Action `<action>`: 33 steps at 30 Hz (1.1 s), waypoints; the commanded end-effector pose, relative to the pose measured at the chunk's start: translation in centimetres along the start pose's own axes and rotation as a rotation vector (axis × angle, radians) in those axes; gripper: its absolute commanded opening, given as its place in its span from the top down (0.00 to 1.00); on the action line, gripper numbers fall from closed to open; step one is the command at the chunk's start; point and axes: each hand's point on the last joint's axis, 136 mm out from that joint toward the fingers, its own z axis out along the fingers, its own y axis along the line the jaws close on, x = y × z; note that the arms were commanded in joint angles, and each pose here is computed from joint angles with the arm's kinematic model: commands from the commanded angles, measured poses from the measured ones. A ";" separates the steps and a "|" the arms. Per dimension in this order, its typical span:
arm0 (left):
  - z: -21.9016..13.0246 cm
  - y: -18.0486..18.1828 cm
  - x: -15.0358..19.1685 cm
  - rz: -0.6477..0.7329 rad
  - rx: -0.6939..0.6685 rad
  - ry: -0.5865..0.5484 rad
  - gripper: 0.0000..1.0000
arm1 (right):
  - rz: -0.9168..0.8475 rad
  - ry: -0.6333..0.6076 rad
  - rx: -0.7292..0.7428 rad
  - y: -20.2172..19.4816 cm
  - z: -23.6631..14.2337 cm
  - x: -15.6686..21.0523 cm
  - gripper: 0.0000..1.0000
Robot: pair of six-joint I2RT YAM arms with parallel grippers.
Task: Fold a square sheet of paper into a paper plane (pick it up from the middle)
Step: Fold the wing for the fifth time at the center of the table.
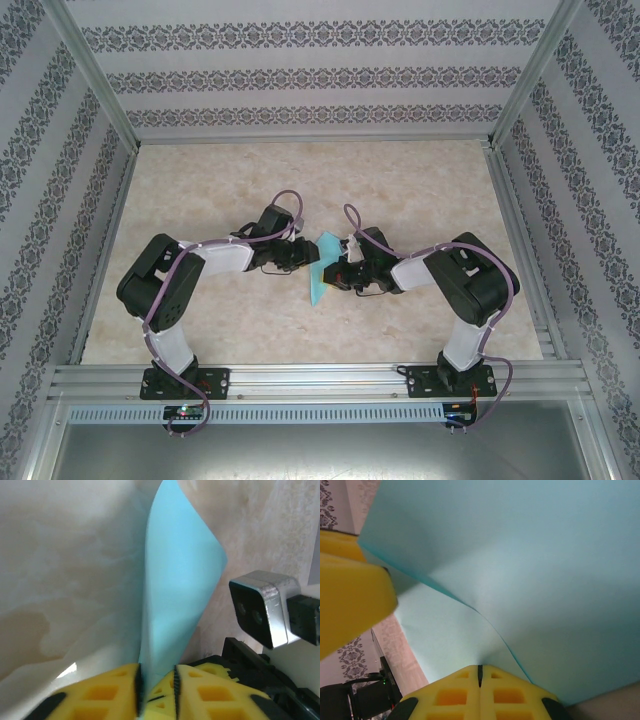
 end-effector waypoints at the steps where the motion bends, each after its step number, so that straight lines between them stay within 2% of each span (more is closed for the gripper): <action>1: -0.2 -0.4 1.2 0.048 -0.007 0.038 0.83 | 0.058 -0.013 0.072 -2.0 -0.8 0.2 0.97; 6: -0.5 0.5 1.2 0.077 -0.067 0.042 0.94 | 0.053 -0.026 0.079 -1.5 -1.3 0.0 0.93; 11: -0.7 0.9 1.1 0.104 -0.105 0.039 0.94 | 0.037 -0.039 0.106 -1.0 -2.0 -0.1 0.89; 21: -0.5 0.8 1.1 0.112 -0.097 0.047 0.94 | 0.031 -0.008 0.143 -1.1 -1.3 0.4 0.88; 25: -0.4 0.7 1.2 0.111 -0.090 0.054 0.91 | 0.029 0.008 0.186 -1.8 -1.0 0.8 0.90; 33: -1.4 -0.5 1.2 0.113 -0.054 0.047 0.76 | 0.025 0.022 0.268 -3.1 -1.2 0.8 0.91</action>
